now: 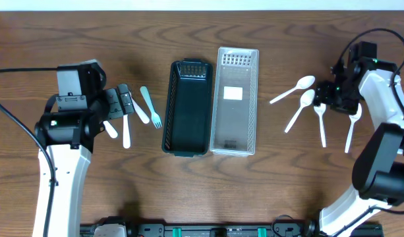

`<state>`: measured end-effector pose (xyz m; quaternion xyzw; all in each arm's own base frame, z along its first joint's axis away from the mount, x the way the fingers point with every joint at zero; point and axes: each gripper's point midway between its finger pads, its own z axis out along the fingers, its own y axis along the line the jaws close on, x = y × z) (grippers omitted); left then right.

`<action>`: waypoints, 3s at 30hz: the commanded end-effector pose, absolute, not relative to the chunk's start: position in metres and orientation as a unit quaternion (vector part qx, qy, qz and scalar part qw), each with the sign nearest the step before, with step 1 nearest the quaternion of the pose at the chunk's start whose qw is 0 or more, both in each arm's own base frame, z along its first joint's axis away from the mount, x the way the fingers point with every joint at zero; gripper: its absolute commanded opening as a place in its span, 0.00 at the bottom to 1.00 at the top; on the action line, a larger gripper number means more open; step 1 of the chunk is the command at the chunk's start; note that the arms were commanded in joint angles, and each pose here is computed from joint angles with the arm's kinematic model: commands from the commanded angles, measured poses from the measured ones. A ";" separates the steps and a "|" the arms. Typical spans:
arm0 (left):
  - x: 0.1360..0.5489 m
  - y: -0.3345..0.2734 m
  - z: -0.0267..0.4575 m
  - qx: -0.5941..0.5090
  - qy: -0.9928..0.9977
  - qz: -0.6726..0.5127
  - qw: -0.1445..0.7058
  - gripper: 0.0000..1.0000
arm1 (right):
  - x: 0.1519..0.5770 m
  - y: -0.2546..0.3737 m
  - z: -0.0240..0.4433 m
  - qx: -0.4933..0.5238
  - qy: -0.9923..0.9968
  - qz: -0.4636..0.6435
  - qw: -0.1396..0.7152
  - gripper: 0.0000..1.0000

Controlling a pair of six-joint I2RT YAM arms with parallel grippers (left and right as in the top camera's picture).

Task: Pack container
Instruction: 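Grasp the rightmost white spoon with the right gripper, then place the white spoon into the clear basket, open right gripper, then grasp the next white spoon with the right gripper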

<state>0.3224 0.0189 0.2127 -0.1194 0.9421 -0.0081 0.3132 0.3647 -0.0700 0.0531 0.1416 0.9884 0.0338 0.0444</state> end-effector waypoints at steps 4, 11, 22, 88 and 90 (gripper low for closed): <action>0.325 0.024 0.221 -0.121 0.939 0.000 0.323 0.98 | 0.360 -0.084 0.037 0.141 0.990 -0.002 0.017 0.70; 0.325 0.024 0.222 -0.121 0.939 0.000 0.323 0.98 | 0.353 -0.080 0.019 0.138 0.990 0.000 -0.014 0.58; 0.325 0.024 0.222 -0.121 0.939 0.000 0.323 0.98 | 0.344 -0.078 -0.002 0.143 0.989 0.002 -0.047 0.43; 0.325 0.024 0.222 -0.121 0.939 0.000 0.323 0.98 | 0.363 -0.131 0.143 0.298 0.941 -0.066 0.144 0.57; 0.325 0.024 0.222 -0.121 0.939 0.000 0.323 0.98 | 0.353 -0.142 0.119 0.322 0.938 -0.046 0.118 0.57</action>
